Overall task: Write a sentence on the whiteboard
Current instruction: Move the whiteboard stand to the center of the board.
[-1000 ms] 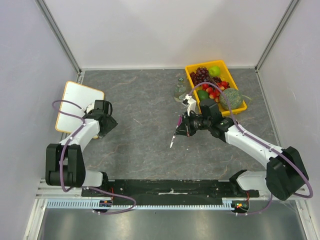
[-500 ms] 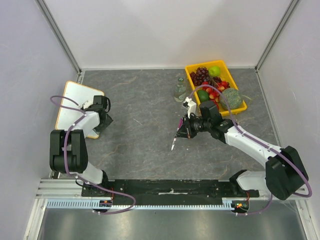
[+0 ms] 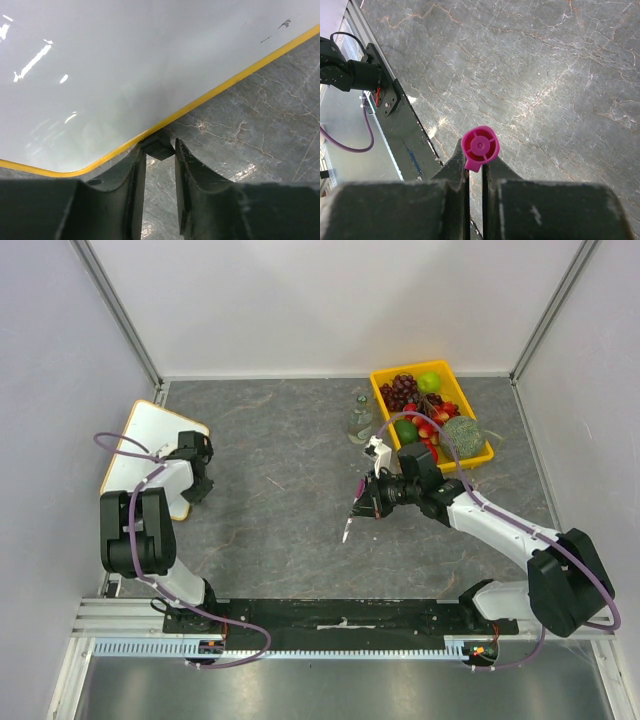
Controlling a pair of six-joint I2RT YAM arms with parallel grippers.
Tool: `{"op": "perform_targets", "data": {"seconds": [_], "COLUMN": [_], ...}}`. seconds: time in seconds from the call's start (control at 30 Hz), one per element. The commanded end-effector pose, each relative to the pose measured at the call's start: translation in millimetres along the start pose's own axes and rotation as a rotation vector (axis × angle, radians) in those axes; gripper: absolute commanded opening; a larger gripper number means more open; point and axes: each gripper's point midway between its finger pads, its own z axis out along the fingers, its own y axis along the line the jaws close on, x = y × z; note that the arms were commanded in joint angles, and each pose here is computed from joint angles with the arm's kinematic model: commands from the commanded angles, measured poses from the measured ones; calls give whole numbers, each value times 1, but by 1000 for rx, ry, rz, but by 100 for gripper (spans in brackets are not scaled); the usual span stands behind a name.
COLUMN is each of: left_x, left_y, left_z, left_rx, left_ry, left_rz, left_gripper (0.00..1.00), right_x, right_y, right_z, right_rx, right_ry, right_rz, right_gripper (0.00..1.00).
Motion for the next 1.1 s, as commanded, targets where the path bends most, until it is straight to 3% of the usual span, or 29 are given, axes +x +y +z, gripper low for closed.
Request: {"op": "perform_targets", "data": {"seconds": [0.0, 0.03, 0.1, 0.13, 0.33, 0.77, 1.07], "left_x": [-20, -19, -16, -14, -3, 60, 115], "left_y": [-6, -8, -11, -13, -10, -26, -56], "left_z": [2, 2, 2, 2, -3, -44, -87], "left_rx": [10, 26, 48, 58, 104, 402, 503], "left_ry": [-55, -50, -40, -34, -24, 67, 122], "left_rz": [14, 20, 26, 32, 62, 119, 283], "left_gripper": [28, 24, 5, 2, 2, 2, 2], "right_x": [-5, -4, -5, -6, -8, -36, -64], "right_y": [2, 2, 3, 3, 2, 9, 24], "right_z": [2, 3, 3, 3, 3, -11, -30], "right_rx": [-28, -29, -31, -31, -24, 5, 18], "right_ry": [-20, -17, -19, -20, -26, -109, -202], "right_rz": [-23, -24, -24, -25, -19, -13, -26], "right_gripper": [0, 0, 0, 0, 0, 0, 0]}}
